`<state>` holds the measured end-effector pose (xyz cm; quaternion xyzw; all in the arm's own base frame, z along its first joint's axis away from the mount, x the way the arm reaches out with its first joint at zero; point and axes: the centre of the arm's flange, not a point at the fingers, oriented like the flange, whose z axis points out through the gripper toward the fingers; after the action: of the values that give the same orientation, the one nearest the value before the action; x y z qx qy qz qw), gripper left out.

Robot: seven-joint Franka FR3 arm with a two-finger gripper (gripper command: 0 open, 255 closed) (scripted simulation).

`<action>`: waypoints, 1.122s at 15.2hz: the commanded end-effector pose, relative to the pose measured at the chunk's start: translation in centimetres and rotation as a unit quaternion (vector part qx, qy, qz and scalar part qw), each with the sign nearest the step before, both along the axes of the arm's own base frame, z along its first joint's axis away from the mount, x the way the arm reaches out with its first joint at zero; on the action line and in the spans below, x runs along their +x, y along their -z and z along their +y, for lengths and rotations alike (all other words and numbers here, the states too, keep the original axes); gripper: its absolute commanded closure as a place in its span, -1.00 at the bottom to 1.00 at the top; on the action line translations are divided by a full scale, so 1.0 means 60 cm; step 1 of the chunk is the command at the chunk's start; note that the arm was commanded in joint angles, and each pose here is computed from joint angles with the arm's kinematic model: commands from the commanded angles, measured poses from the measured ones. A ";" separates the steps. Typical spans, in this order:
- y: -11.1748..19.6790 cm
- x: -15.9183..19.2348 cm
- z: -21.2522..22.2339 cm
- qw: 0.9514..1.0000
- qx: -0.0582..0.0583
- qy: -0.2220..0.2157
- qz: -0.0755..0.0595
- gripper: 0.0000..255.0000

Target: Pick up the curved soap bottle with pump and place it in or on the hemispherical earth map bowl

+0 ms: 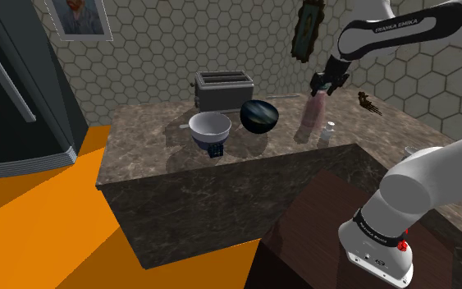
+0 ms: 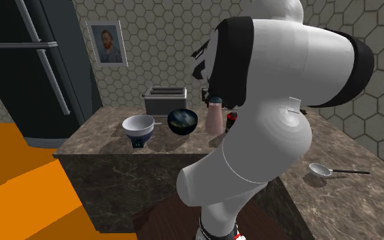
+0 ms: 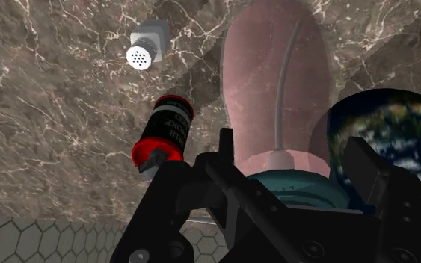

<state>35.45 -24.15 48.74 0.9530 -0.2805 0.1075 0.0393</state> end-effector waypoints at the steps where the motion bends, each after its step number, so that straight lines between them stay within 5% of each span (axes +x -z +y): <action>1: -0.020 0.001 0.000 1.000 0.000 0.000 0.000 1.00; 17: -0.161 0.001 0.000 1.000 0.000 0.000 0.000 1.00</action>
<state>35.48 -24.12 57.86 0.9530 -0.2805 0.1075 0.0393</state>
